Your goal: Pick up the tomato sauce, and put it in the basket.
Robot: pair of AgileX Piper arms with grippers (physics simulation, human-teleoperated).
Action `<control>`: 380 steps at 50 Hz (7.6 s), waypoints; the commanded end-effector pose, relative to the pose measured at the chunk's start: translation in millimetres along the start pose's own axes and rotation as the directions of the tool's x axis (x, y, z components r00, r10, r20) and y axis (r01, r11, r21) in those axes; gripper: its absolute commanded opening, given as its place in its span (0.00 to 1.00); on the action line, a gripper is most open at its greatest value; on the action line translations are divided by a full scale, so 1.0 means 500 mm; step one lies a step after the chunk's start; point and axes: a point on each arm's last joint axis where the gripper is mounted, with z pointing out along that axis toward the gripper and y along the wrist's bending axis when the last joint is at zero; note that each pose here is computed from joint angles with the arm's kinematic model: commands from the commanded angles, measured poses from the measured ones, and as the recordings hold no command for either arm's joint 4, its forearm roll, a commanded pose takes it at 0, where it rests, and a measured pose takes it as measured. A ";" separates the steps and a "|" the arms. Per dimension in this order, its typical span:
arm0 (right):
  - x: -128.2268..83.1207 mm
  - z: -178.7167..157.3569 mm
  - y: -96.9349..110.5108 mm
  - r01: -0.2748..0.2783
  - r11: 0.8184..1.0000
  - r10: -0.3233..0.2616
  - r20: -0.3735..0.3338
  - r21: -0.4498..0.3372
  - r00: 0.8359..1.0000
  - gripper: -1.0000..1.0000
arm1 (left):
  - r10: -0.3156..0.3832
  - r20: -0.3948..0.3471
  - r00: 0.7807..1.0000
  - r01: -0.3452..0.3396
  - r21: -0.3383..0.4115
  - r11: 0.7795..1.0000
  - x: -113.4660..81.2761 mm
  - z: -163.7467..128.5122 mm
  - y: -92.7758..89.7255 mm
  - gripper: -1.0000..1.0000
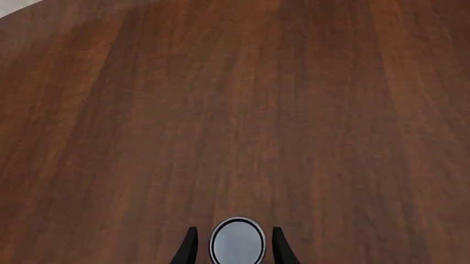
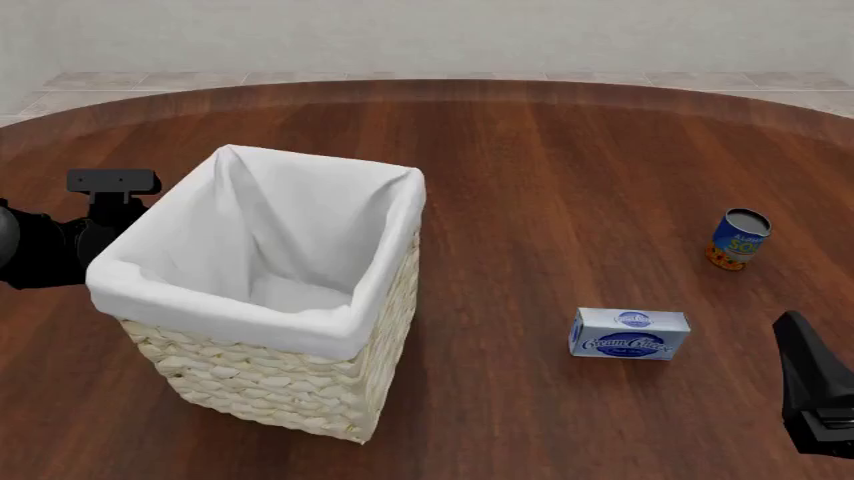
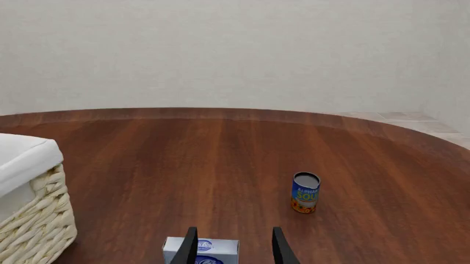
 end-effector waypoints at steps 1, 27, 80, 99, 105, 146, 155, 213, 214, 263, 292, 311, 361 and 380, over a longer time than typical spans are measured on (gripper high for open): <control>0.000 0.000 0.000 0.000 1.000 0.000 0.000 0.000 1.000 1.00 | -0.003 -0.009 1.000 0.003 -0.004 1.000 0.010 0.009 0.003 1.00; 0.000 0.000 0.000 0.000 1.000 0.000 0.000 0.000 1.000 1.00 | 0.004 -0.035 0.999 -0.004 -0.011 1.000 0.039 0.033 0.009 1.00; 0.000 0.000 0.000 0.000 1.000 0.000 0.000 0.000 1.000 1.00 | -0.015 0.043 0.999 0.017 -0.036 0.999 -0.015 -0.047 0.028 0.00; 0.000 0.000 0.000 0.000 1.000 0.000 0.000 0.000 1.000 1.00 | -0.011 0.084 0.996 0.016 -0.071 0.997 -0.040 -0.098 0.052 0.00; 0.000 0.000 0.000 0.000 1.000 0.000 0.000 0.000 1.000 1.00 | -0.011 0.097 0.995 0.019 -0.076 0.997 -0.045 -0.117 0.055 0.00; 0.000 0.000 0.000 0.000 1.000 0.000 0.000 0.000 1.000 1.00 | -0.030 0.244 0.969 0.043 -0.048 0.998 -0.144 -0.305 0.033 0.00; 0.000 0.000 0.000 0.000 1.000 0.000 0.000 0.000 1.000 1.00 | -0.041 0.276 0.960 0.050 -0.024 0.998 -0.158 -0.353 0.020 0.00; 0.000 0.000 0.000 0.000 1.000 0.000 0.000 0.000 1.000 1.00 | -0.071 0.359 0.931 -0.026 0.258 0.966 -0.301 -0.640 -0.076 0.00; 0.000 0.000 0.000 0.000 1.000 0.000 0.000 0.000 1.000 1.00 | -0.075 0.348 0.934 -0.024 0.270 0.963 -0.300 -0.641 -0.080 0.00; 0.000 0.000 0.000 0.000 1.000 0.000 0.000 0.000 1.000 1.00 | -0.094 0.285 0.954 -0.033 0.413 0.910 -0.342 -0.685 -0.128 0.00; 0.000 0.000 0.000 0.000 1.000 0.000 0.000 0.000 1.000 1.00 | -0.061 0.279 0.958 -0.063 0.415 0.908 -0.328 -0.565 -0.181 0.00; 0.000 0.000 0.000 0.000 1.000 0.000 0.000 0.000 1.000 1.00 | -0.067 0.215 0.974 -0.039 0.456 0.889 -0.280 -0.565 -0.195 0.00; 0.000 0.000 0.000 0.000 1.000 0.000 0.000 0.000 1.000 1.00 | -0.050 0.108 0.993 -0.005 0.457 0.889 -0.194 -0.511 -0.208 0.00; 0.000 0.000 0.000 0.000 1.000 0.000 0.000 0.000 1.000 1.00 | -0.033 0.091 0.995 -0.010 0.430 0.903 -0.173 -0.464 -0.212 0.00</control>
